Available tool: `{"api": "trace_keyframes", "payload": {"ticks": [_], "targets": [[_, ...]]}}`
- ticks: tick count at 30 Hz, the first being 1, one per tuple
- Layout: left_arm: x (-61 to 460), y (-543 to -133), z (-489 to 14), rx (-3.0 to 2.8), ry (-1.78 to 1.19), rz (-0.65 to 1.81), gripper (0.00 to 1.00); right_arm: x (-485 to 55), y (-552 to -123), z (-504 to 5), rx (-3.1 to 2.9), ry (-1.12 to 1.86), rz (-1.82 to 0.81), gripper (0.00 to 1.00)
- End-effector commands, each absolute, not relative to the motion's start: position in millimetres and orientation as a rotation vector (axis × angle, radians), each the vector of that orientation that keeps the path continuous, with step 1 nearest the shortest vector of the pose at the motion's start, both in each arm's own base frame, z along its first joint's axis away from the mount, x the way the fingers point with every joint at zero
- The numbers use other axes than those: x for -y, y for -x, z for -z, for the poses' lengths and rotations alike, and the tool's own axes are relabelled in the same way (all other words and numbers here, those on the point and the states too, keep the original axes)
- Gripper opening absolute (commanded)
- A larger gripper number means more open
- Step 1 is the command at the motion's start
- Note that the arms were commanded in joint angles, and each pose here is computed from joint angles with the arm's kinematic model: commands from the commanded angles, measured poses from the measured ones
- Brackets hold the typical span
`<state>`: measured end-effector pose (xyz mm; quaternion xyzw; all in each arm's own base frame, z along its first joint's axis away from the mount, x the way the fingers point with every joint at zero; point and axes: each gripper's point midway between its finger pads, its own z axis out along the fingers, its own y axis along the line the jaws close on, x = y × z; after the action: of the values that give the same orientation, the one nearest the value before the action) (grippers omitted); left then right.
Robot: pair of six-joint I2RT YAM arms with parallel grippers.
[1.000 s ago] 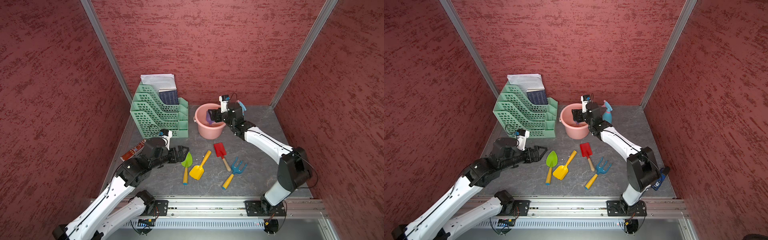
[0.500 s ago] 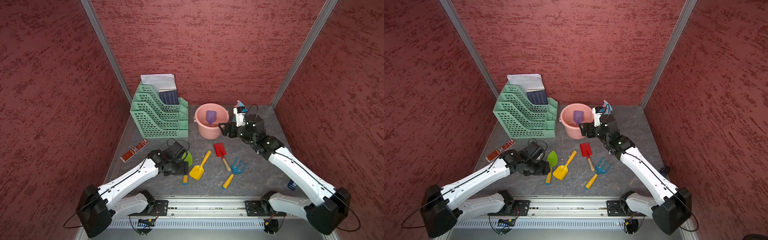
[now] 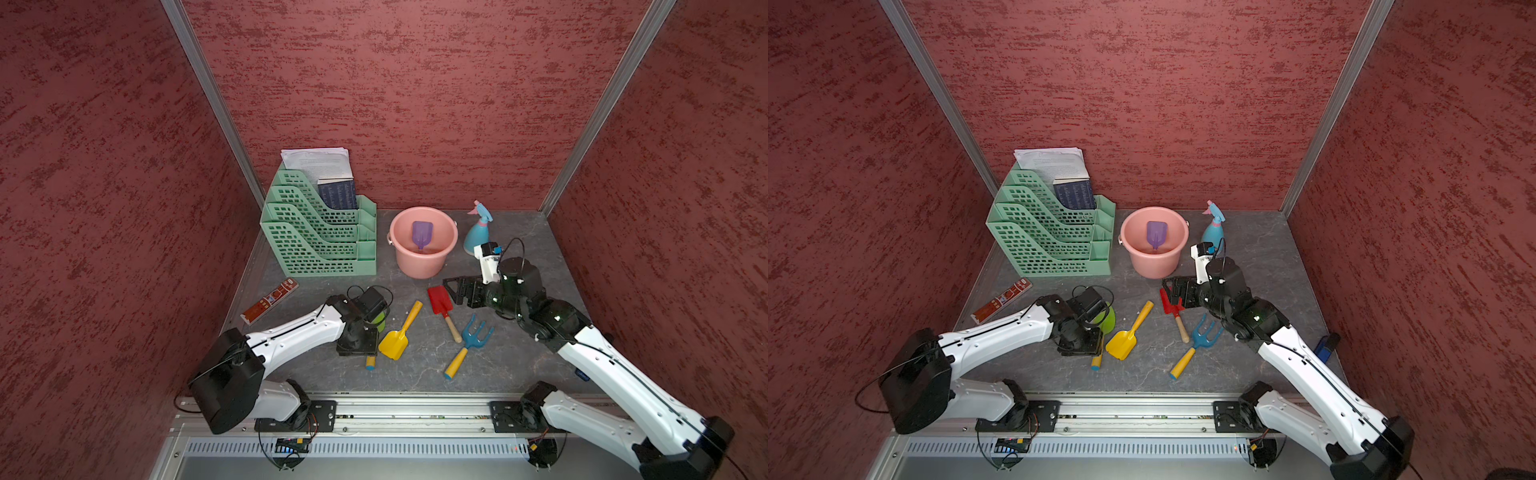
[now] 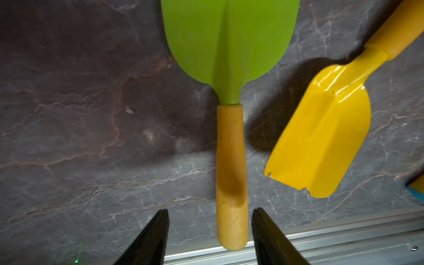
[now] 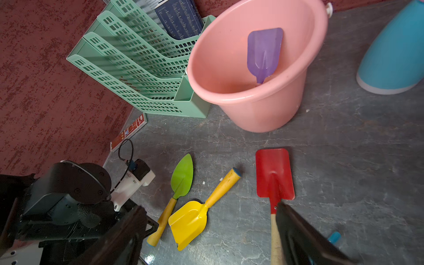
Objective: Organize the gardening tools
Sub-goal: Pick up the gardening tool from the center of the board.
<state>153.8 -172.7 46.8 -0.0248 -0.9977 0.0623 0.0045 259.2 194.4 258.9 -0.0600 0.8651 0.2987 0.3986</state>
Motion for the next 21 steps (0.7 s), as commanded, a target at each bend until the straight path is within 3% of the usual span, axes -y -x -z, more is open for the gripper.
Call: {"api": "trace_keyframes", "payload": {"ticks": [1,5,14,21], "targets": [[182.2,-156.4,-38.7,3.121,0.102,-0.215,0.68,-190.7,-257.9,-259.8,-2.199,0.141,-0.731,0.95],[185.2,-154.4,-27.4,3.1,0.095,-0.199,0.67,-190.6,-259.2,-262.1,-2.192,0.139,-0.73,0.95],[184.0,-150.0,-4.9,3.062,0.083,-0.157,0.48,-189.5,-258.4,-260.5,-2.191,0.13,-0.73,0.97],[173.3,-150.4,-8.3,3.084,0.046,-0.092,0.0,-188.8,-254.7,-253.6,-2.197,0.12,-0.746,0.98]]}}
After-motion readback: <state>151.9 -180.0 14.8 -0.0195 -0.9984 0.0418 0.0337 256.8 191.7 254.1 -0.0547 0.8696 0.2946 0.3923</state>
